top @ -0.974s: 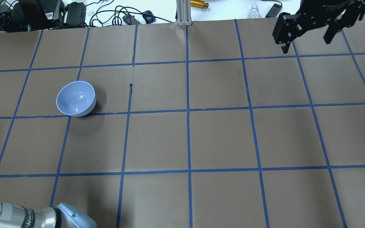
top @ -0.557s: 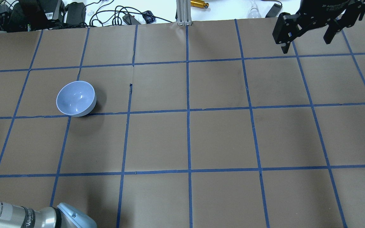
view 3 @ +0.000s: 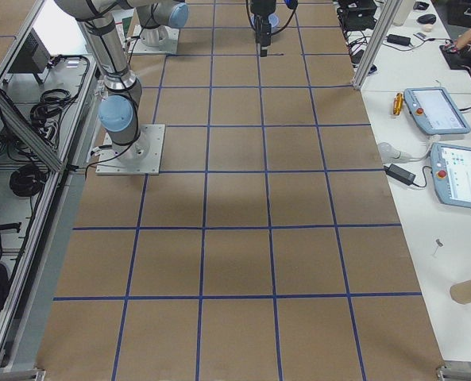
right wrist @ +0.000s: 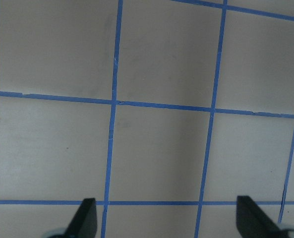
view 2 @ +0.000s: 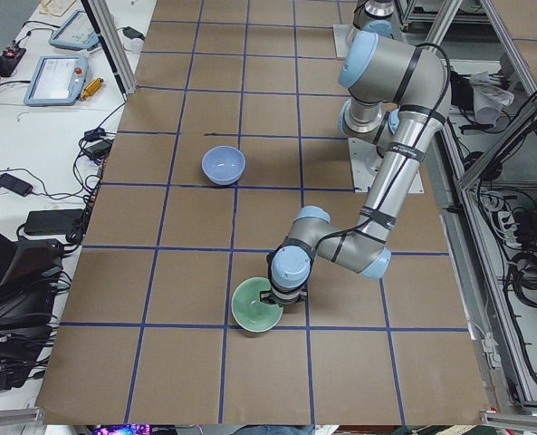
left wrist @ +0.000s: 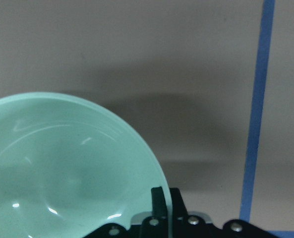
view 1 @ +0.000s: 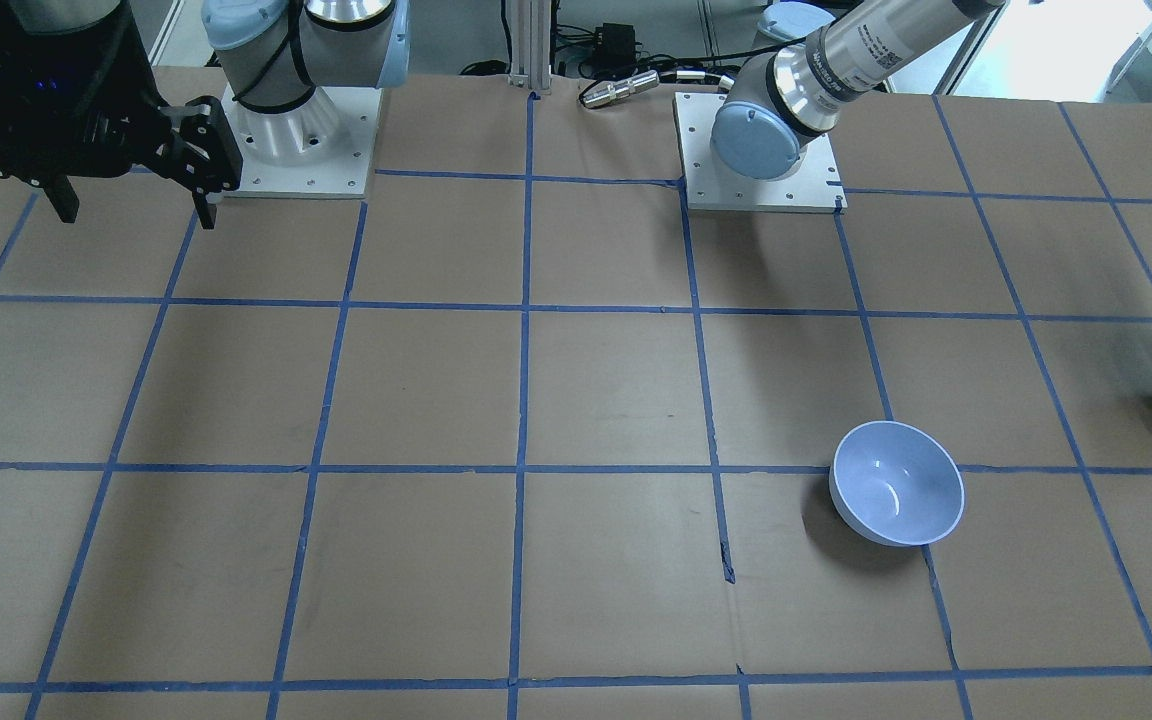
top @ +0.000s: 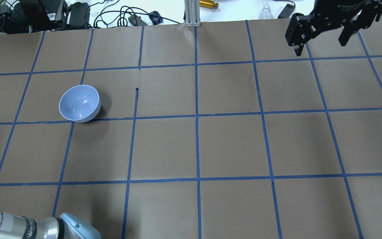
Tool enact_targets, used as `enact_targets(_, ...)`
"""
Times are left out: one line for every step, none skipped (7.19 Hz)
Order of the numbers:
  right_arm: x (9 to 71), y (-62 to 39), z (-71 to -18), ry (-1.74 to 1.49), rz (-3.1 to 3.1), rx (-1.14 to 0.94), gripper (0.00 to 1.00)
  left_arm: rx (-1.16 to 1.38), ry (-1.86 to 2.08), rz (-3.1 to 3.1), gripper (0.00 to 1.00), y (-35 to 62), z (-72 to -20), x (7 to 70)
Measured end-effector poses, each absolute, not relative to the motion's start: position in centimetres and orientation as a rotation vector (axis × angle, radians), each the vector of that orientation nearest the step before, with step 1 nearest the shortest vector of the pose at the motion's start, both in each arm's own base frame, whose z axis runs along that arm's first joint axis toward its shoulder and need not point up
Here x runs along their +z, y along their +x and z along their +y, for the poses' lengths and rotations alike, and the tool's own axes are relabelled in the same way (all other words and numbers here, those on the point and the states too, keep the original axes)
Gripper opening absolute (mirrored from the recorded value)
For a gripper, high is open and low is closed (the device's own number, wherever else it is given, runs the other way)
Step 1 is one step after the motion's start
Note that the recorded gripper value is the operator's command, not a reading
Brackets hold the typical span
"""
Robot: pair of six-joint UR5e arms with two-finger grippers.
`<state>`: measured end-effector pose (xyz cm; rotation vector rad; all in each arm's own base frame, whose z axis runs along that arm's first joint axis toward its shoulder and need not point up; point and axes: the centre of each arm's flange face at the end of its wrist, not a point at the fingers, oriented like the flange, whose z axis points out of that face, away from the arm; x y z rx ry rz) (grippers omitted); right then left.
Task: Stack green bowl on blue bowl
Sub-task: 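Grasp the rim of the pale green bowl with the left gripper, then carry the green bowl with the left gripper over the blue bowl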
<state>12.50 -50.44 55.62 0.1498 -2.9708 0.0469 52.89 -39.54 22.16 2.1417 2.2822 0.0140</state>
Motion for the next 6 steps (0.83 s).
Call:
enact_targets(55.6, 12.5, -50.4, 0.15, -2.971, 0.047, 1.0, 0.014, 2.143, 2.28, 0.0, 52.9, -39.5, 22.2)
enact_targets(55.6, 12.5, -50.4, 0.15, -2.971, 0.047, 1.0, 0.014, 2.143, 2.278, 0.0, 52.9, -39.5, 22.3)
enact_targets(55.6, 12.5, -50.4, 0.15, -2.971, 0.047, 1.0, 0.018, 2.142, 2.276, 0.0, 52.8, -39.5, 22.7)
enact_targets(55.6, 12.5, -50.4, 0.15, -2.971, 0.047, 1.0, 0.024, 2.142, 2.272, 0.0, 52.5, -39.5, 23.7)
enact_targets(55.6, 12.5, -50.4, 0.15, -2.971, 0.047, 1.0, 0.023, 2.151, 2.266, 0.0, 51.7, -39.6, 25.0)
enact_targets(55.6, 12.5, -50.4, 0.15, -2.971, 0.047, 1.0, 0.011, 2.179, 2.261, 0.0, 50.2, -40.1, 26.7)
